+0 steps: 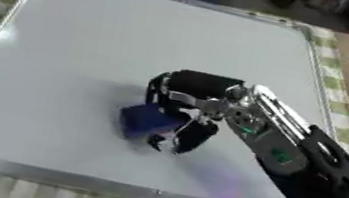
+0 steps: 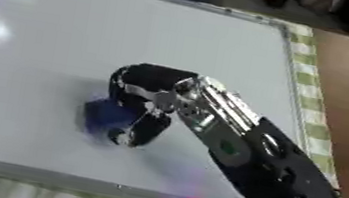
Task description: Wipe the whiteboard clean with a brush.
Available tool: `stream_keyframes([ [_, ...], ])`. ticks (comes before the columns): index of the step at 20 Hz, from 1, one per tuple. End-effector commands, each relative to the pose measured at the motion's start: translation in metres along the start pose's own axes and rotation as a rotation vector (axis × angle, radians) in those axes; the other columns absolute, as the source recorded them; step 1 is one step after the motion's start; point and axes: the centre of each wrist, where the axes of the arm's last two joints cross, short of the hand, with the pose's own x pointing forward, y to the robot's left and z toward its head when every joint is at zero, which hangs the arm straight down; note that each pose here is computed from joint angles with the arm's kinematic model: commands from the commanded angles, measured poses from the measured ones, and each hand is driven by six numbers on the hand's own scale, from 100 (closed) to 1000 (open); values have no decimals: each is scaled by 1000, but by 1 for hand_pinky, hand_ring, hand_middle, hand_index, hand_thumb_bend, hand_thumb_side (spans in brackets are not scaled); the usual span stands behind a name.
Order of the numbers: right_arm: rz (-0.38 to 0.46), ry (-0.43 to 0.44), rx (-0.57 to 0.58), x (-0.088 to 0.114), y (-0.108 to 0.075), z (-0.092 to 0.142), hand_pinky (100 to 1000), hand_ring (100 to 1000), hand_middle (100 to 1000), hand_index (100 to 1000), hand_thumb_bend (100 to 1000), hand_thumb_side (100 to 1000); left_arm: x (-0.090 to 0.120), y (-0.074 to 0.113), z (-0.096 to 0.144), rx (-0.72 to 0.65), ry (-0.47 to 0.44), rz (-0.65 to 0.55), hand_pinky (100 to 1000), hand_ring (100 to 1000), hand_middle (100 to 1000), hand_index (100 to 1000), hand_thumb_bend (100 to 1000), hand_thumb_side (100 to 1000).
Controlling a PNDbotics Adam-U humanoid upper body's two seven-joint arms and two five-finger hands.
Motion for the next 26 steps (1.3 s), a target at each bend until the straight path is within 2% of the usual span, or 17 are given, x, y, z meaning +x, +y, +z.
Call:
stream_keyframes([
  [1,6,4,-35,0,-11,5,791,877,730,100,255,275,7,1,-6,-17,-31,-4,713,860,845,868,300,1000],
  [10,-5,63,6,-16,6,-10,797,880,751,100,260,241,7,0,-6,-21,-30,-1,713,861,839,867,296,1000],
  [17,4,59,11,-19,10,-13,798,875,744,100,276,236,7,-1,-6,-24,-29,0,713,858,834,866,294,1000],
  [20,3,59,5,-19,9,-14,791,862,700,100,270,237,7,-1,-6,-25,-28,0,713,858,833,866,292,1000],
  [22,0,62,-6,-19,9,-14,782,843,604,100,247,246,7,-1,-6,-25,-26,0,713,857,833,866,291,1000],
  [23,-2,64,-12,-19,9,-13,782,843,604,100,247,246,7,-1,-6,-25,-26,-1,713,857,833,866,291,1000],
  [24,-4,68,-20,-19,8,-13,777,828,527,100,226,252,7,0,-6,-26,-25,-1,713,858,833,866,291,1000],
  [26,-6,74,-30,-19,8,-13,774,820,486,100,218,254,7,0,-6,-27,-25,-2,713,858,833,866,291,1000],
])
